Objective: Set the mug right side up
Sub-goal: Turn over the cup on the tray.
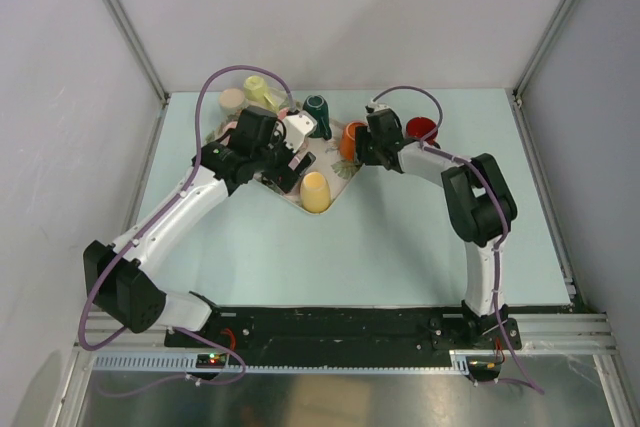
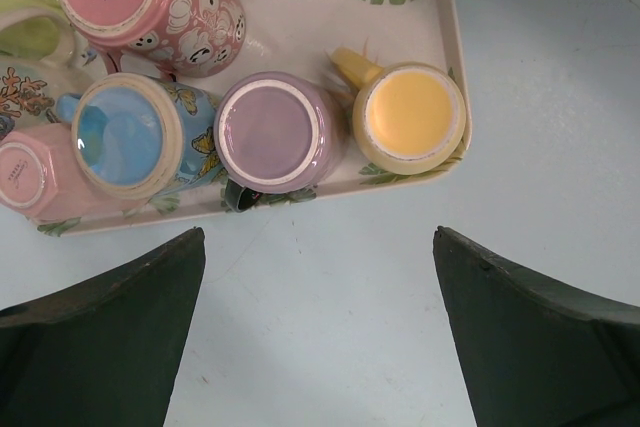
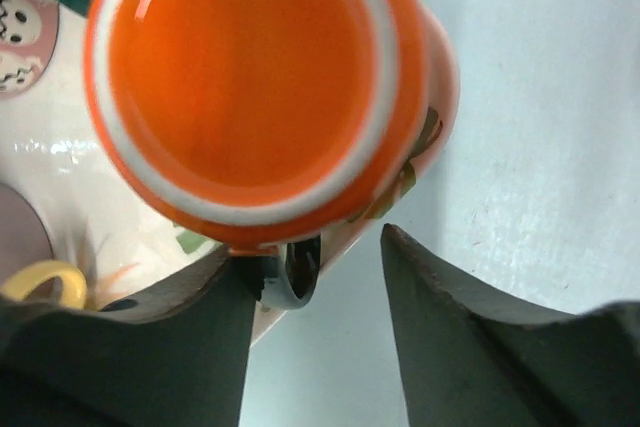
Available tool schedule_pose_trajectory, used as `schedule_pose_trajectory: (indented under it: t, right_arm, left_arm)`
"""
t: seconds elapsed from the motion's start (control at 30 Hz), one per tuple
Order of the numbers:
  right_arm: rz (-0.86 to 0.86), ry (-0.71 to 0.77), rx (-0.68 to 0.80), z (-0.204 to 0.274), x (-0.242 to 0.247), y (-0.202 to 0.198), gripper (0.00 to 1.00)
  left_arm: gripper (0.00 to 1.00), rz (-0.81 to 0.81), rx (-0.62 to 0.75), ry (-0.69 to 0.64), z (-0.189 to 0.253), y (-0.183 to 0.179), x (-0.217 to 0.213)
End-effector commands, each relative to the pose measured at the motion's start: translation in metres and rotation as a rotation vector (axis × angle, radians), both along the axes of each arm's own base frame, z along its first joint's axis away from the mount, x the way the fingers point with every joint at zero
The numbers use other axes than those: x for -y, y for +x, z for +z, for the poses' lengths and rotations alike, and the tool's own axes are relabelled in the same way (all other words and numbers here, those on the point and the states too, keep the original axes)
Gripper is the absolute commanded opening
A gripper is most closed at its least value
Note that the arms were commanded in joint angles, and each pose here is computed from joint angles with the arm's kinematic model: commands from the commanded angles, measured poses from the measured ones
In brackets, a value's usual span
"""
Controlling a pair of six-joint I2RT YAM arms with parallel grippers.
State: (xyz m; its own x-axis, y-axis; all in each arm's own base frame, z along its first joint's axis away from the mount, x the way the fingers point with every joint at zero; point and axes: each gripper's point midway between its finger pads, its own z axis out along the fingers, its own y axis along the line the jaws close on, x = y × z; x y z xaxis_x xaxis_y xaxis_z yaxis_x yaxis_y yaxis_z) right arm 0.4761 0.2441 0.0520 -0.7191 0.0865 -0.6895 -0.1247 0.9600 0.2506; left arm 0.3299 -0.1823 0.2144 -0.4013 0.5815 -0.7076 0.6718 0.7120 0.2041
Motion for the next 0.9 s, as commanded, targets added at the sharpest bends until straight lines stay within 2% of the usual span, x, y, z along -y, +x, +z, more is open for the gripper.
schedule_pose_trajectory:
  t: [0.0, 0.17, 0.27, 0.47, 0.53, 0.6, 0.63, 0.77, 0.87]
  right_arm:
    - [0.169, -0.055, 0.115, 0.024, 0.008, 0.008, 0.52]
    - [0.303, -0.090, 0.163, 0.020, 0.000, 0.012, 0.48]
    - [0.378, -0.118, 0.195, 0.022, -0.009, 0.012, 0.42]
    - [0.388, -0.149, 0.205, 0.021, -0.011, 0.016, 0.30]
    - [0.383, -0.158, 0.205, 0.020, -0.011, 0.017, 0.24]
    - [0.367, -0.168, 0.208, 0.021, -0.008, 0.018, 0.08]
    - [0.366, -0.173, 0.211, 0.022, -0.008, 0.018, 0.04]
    - [0.449, -0.150, 0.256, 0.041, -0.018, 0.012, 0.00]
    - [0.535, -0.068, 0.296, 0.070, -0.027, 0.003, 0.00]
  left_arm:
    - [1.00, 0.004, 0.015, -0.006, 0.006, 0.003, 0.002]
    - [1.00, 0.001, 0.010, -0.014, 0.006, 0.005, 0.005]
    - [1.00, 0.001, 0.012, -0.013, 0.006, 0.005, 0.004]
    - [1.00, 0.000, 0.018, -0.009, 0.007, 0.003, 0.002]
    - [1.00, -0.001, 0.019, -0.011, 0.008, 0.002, 0.002]
    - [1.00, -0.003, 0.021, -0.013, 0.008, 0.002, 0.003]
    - [1.00, -0.006, 0.021, -0.012, 0.008, 0.002, 0.003]
    - [0.98, -0.041, 0.039, 0.004, 0.010, 0.002, 0.003]
    - [0.97, -0.090, 0.062, 0.025, 0.013, 0.001, 0.002]
